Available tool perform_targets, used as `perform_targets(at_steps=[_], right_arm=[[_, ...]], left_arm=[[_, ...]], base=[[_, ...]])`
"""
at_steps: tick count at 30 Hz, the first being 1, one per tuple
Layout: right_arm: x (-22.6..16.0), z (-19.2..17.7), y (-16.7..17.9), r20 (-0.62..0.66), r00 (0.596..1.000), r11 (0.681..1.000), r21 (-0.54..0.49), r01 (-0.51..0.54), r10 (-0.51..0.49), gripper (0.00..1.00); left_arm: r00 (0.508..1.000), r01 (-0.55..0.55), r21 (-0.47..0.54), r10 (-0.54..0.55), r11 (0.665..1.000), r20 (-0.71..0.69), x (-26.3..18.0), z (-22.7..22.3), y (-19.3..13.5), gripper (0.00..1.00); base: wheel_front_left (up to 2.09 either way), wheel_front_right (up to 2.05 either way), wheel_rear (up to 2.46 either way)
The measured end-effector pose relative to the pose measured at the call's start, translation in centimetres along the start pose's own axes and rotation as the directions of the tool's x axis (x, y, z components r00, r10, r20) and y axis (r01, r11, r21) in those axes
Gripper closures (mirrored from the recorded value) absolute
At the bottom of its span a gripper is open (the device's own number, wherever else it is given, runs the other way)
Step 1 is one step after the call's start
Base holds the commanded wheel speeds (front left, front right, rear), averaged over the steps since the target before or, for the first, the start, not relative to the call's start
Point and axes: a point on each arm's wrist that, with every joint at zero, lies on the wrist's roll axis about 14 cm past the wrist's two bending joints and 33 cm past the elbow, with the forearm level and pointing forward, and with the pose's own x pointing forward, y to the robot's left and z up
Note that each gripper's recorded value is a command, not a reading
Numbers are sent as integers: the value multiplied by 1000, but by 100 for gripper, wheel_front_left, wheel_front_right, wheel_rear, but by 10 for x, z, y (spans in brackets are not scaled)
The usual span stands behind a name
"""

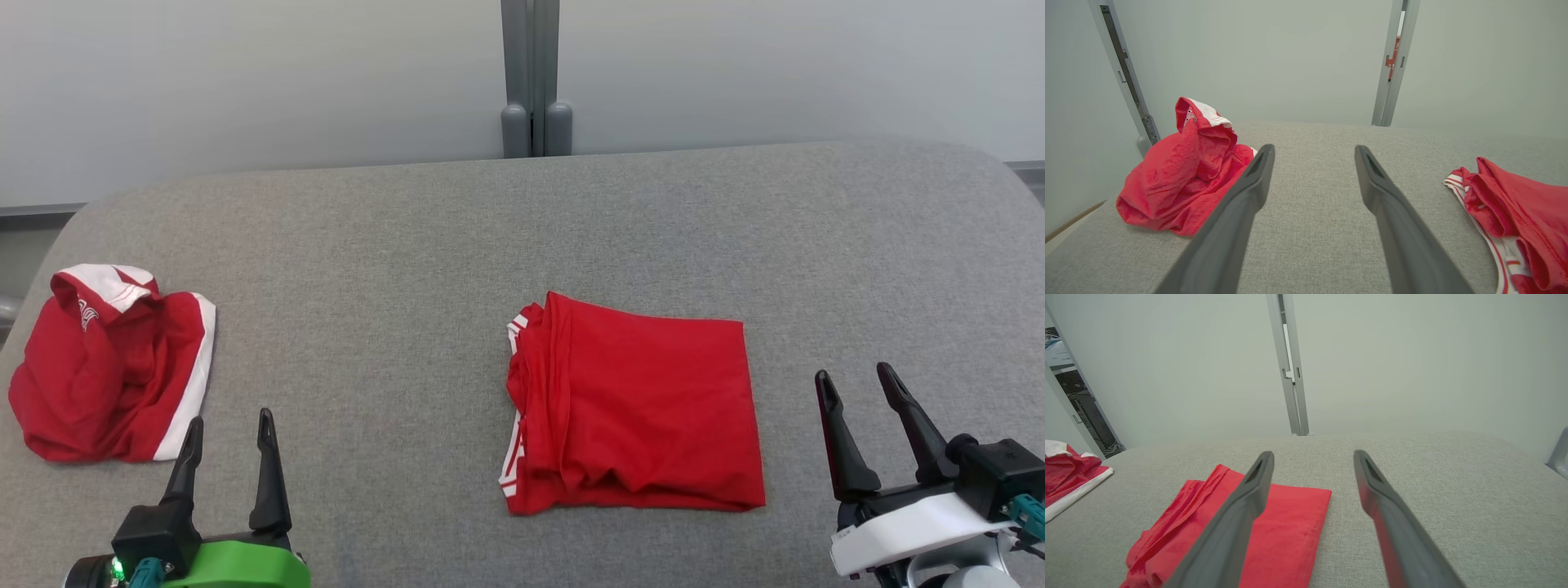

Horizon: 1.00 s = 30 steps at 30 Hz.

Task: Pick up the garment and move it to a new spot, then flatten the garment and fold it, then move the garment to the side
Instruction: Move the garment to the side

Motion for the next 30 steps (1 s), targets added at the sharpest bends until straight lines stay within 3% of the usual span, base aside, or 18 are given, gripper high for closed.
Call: perform_targets(at_steps=[30], right_arm=[[15, 0, 4, -9, 1000, 999, -18, -30, 30, 0]], left_arm=[[1000, -3, 1, 3, 1000, -1, -1, 0, 1, 0]], base=[[0, 0, 0]])
